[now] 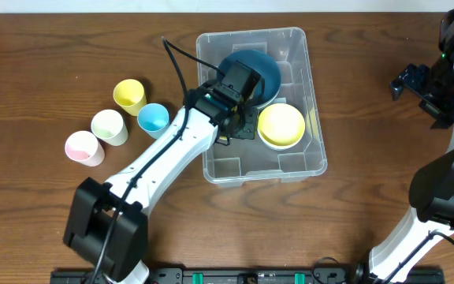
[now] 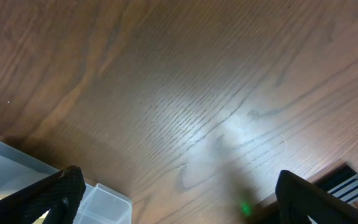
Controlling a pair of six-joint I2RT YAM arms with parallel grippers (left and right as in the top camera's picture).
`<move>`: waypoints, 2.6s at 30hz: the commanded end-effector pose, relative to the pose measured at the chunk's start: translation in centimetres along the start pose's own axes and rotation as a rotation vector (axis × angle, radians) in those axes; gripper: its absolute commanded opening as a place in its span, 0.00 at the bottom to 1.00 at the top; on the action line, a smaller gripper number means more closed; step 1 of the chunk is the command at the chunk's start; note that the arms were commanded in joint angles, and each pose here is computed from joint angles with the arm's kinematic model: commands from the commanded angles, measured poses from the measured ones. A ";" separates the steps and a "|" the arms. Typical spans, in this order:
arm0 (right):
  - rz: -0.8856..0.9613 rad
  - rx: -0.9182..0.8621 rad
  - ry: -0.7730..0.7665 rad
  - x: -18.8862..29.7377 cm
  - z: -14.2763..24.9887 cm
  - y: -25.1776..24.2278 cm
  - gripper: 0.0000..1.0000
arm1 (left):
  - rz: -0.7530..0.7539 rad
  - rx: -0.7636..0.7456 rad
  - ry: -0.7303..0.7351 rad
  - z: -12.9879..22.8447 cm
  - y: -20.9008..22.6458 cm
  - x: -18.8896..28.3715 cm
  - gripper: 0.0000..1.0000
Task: Pack container
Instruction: 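Carry the yellow cup with the left gripper into the container, then lower the yellow cup beside the yellow bowl and open the left gripper, then move the left gripper to the pink cup and grasp its rim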
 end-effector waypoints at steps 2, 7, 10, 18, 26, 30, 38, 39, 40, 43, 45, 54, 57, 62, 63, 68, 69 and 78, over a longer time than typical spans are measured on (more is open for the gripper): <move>-0.001 -0.019 -0.016 0.5 -0.1 -0.3 0.99 | -0.027 -0.015 0.029 0.1 0.3 -1.3 0.06; -0.001 -0.019 -0.016 0.5 -0.1 -0.3 0.99 | -0.028 -0.015 0.032 0.1 0.3 -1.4 0.06; -0.001 -0.019 -0.016 0.5 -0.1 -0.3 0.99 | -0.028 -0.015 0.033 0.1 0.3 -1.5 0.07; -0.001 -0.019 -0.016 0.5 -0.1 -0.3 0.99 | -0.042 -0.023 0.025 0.0 0.5 -1.5 0.17; -0.002 -0.019 -0.016 0.5 -0.1 -0.3 0.99 | -0.043 -0.023 0.000 -0.5 0.8 -1.4 0.45; -0.001 -0.019 -0.016 0.5 -0.1 -0.3 0.99 | -0.048 0.001 -0.026 -1.4 1.6 -0.5 0.51; -0.001 -0.019 -0.016 0.5 -0.1 -0.3 0.99 | -0.038 -0.032 -0.173 -4.2 1.6 6.6 0.78; -0.001 -0.019 -0.016 0.5 -0.1 -0.3 0.99 | -0.036 -0.036 -0.195 -4.4 1.5 7.8 0.82; -0.001 -0.019 -0.016 0.5 -0.1 -0.3 0.99 | -0.040 -0.033 -0.214 -4.4 1.7 8.9 0.84; -0.001 -0.019 -0.016 0.5 -0.1 -0.3 0.99 | -0.101 0.003 -0.260 -4.1 3.1 12.1 0.99; -0.001 -0.019 -0.016 0.5 -0.1 -0.3 0.99 | -0.155 0.076 -0.276 -3.4 4.9 13.9 0.98; -0.001 -0.019 -0.016 0.5 -0.1 -0.3 0.99 | -0.347 0.582 -0.205 3.6 15.9 20.3 0.98; -0.001 -0.019 -0.016 0.5 -0.1 -0.3 0.99 | -0.402 0.776 -0.145 6.5 19.4 21.1 0.98; -0.001 -0.019 -0.016 0.5 -0.1 -0.3 0.99 | -0.466 1.043 -0.086 10.6 23.7 21.3 0.98; -0.002 -0.019 -0.016 0.5 -0.1 -0.3 0.99 | -0.477 1.087 -0.074 11.4 24.5 21.2 0.98; -0.001 -0.019 -0.016 0.5 -0.1 -0.3 0.99 | -0.499 1.213 0.011 14.5 26.8 19.9 0.98; -0.001 -0.019 -0.016 0.5 -0.1 -0.3 0.99 | -0.501 1.237 0.030 15.0 27.1 19.5 0.98; -0.001 -0.019 -0.016 0.5 -0.1 -0.3 0.99 | -0.521 1.460 0.104 19.6 29.7 16.3 0.98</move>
Point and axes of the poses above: each gripper's point midway between its finger pads, its own x axis back along the fingers, its own y axis along the line the jaws close on, z = x × y, the point moved 7 cm from there along x, back along the fingers, and after that the axes turned 11 degrees about -x, right-handed, at the moved point
